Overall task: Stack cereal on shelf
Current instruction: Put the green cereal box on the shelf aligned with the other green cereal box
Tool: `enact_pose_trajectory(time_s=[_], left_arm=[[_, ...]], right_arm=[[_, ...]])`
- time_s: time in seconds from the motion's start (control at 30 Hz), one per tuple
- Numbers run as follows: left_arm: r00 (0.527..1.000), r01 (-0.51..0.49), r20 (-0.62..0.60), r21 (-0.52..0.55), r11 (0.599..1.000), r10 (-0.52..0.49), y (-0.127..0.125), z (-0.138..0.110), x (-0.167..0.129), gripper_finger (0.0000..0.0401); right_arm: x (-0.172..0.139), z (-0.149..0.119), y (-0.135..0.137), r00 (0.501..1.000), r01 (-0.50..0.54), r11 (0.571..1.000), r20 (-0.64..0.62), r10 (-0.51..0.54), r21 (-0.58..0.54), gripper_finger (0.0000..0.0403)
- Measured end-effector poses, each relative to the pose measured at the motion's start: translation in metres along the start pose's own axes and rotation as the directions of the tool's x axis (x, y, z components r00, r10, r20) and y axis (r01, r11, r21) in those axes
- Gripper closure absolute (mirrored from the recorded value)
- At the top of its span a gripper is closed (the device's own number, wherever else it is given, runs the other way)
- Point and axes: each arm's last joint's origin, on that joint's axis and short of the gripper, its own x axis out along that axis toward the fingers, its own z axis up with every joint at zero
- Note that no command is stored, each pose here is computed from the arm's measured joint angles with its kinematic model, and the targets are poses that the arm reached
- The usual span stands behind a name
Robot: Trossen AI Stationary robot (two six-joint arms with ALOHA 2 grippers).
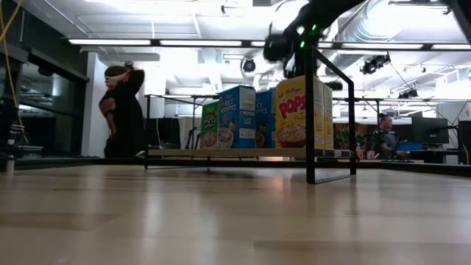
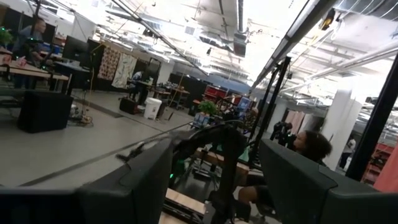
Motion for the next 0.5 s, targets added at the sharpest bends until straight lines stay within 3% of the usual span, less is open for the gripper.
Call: enact_pose_trajectory(time_s=[0.13, 0.23, 0.33, 0.5], left_arm=[[1.0, 0.0, 0.0, 0.0, 1.0, 0.0, 0.0, 0.0, 0.0, 0.0169], [1.0, 0.0, 0.001, 0.0, 1.0, 0.0, 0.0, 0.0, 0.0, 0.0169], [1.0, 0.0, 0.001, -0.016, 1.0, 0.0, 0.0, 0.0, 0.0, 0.0169], [1.0, 0.0, 0.001, -0.025, 1.0, 0.0, 0.0, 0.0, 0.0, 0.0169]], right_arm=[[-0.048, 0.013, -0.019, 0.981, -0.124, 0.991, 0.145, 0.13, -0.045, 0.029], [-0.093, 0.021, -0.03, 0.904, -0.302, 0.945, 0.278, 0.326, -0.125, 0.029], [-0.139, 0.024, -0.035, 0.733, -0.53, 0.824, 0.382, 0.563, -0.198, 0.029], [-0.192, 0.009, -0.016, 0.382, -0.758, 0.528, 0.395, 0.835, -0.383, 0.029]])
